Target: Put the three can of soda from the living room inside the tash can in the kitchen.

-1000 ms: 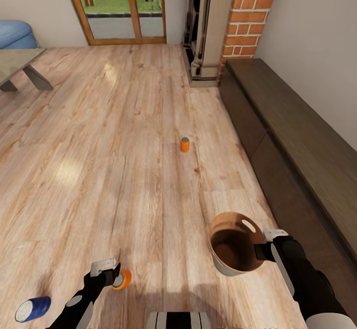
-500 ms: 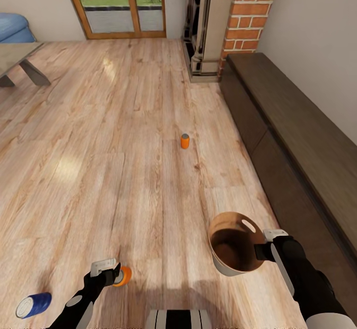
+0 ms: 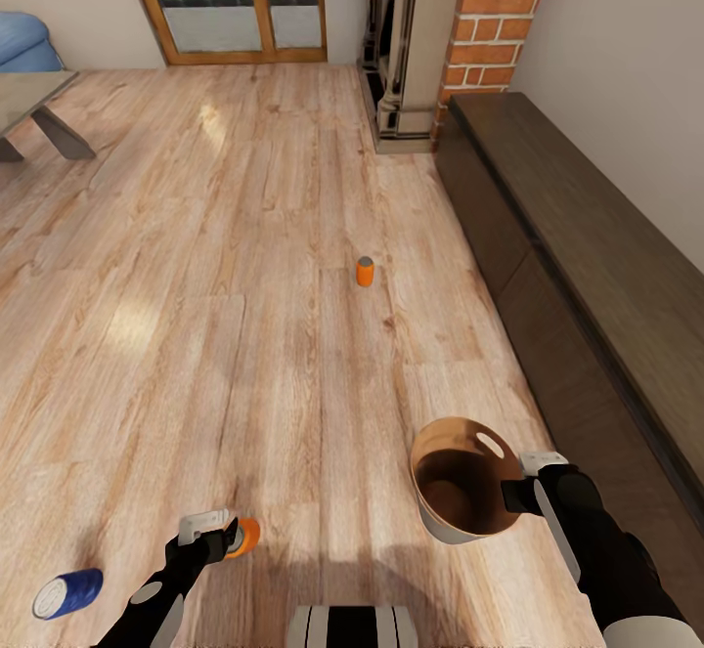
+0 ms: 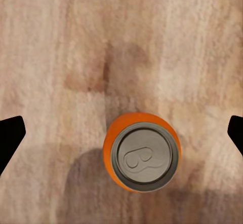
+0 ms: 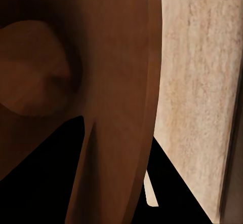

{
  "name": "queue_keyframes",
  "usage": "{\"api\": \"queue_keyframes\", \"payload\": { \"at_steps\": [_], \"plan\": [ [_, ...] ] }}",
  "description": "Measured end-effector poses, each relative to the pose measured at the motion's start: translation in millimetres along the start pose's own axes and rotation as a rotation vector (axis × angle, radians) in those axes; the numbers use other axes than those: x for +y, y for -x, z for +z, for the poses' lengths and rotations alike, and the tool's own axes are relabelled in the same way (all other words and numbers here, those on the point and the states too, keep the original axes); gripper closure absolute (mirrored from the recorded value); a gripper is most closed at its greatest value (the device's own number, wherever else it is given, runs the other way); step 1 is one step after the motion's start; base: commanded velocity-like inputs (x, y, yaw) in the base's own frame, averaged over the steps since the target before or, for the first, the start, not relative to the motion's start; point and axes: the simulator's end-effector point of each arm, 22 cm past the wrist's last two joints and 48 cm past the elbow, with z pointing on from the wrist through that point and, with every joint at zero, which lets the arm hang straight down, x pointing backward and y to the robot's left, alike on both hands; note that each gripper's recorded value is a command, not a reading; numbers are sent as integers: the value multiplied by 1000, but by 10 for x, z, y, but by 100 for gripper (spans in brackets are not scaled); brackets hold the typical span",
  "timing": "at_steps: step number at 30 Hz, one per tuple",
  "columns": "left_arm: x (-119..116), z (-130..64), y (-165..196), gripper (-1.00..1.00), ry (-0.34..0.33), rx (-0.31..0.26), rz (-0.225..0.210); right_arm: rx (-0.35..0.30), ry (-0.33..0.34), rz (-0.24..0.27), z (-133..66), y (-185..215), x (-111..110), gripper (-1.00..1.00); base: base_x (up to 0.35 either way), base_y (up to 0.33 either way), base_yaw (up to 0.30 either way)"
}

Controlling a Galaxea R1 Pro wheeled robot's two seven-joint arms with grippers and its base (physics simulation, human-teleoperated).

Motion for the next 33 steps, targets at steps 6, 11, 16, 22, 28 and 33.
{"api": "queue_keyframes", "payload": {
  "at_steps": [6, 11, 16, 22, 28, 33],
  "plan": [
    [8, 12, -52, -100, 2, 10, 1, 10, 0, -1, 39, -36, 6, 100, 0, 0, 0],
    [15, 21, -94, -100, 3, 18, 1, 18, 0, -3, 71, -64, 10, 100, 0, 0, 0],
    [21, 30, -133, -100, 4, 25, 1, 26, 0, -4, 101, -90, 13, 100, 0, 0, 0],
    [24, 34, -151, -100, 5, 29, 2, 29, 0, -3, 114, -100, 14, 100, 0, 0, 0],
    [23, 35, -154, -100, 5, 29, 2, 30, -1, -3, 116, -105, 12, 100, 0, 0, 0],
    [25, 85, -197, -100, 4, 30, 2, 30, 0, -3, 180, -122, 23, 100, 0, 0, 0]
  ]
}}
